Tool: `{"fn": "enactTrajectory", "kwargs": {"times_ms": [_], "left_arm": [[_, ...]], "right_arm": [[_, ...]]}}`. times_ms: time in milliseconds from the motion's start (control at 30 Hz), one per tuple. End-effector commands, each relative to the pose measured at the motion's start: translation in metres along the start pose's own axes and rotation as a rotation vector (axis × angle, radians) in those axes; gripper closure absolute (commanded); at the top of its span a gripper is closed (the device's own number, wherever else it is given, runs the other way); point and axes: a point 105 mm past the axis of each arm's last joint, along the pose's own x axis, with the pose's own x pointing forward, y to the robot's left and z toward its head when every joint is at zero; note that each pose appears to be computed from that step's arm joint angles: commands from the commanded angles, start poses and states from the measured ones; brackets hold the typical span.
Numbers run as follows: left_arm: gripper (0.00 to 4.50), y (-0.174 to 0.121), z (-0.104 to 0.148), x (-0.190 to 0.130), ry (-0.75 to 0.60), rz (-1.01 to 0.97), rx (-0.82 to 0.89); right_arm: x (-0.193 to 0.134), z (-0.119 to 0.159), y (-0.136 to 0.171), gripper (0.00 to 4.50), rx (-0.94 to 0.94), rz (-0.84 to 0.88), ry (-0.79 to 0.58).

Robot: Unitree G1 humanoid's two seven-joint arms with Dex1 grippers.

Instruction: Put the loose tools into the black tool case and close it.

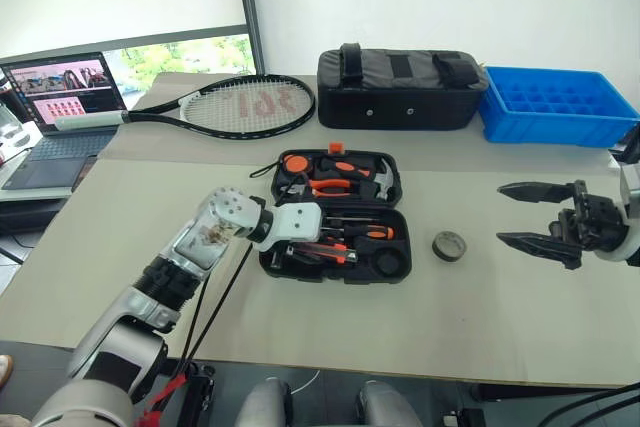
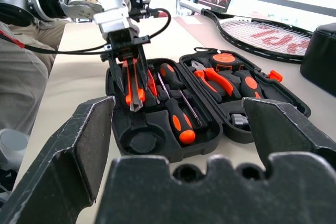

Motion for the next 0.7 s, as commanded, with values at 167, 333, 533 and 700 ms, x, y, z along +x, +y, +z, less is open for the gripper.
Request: {"fn": "enactTrajectory", "kwargs": {"times_ms": [167, 333, 533, 700], "left_arm": [[3.05, 0.004, 0.010, 0.010, 0.009, 0.003, -0.011], [3.05, -0.003, 0.007, 0.011, 0.039, -0.027, -0.051], [3.05, -0.015, 0.006, 0.010, 0.055, -0.076, -0.099], [3.05, -0.019, 0.006, 0.011, 0.064, -0.064, -0.155]], "right_arm": [[-0.005, 0.016, 0.006, 0.00, -0.089, 0.036, 0.012], [-0.005, 0.015, 0.004, 0.00, -0.095, 0.031, 0.022], [-0.005, 0.013, 0.005, 0.00, -0.096, 0.033, 0.030], [-0.005, 0.012, 0.005, 0.00, -0.097, 0.033, 0.032]]}}
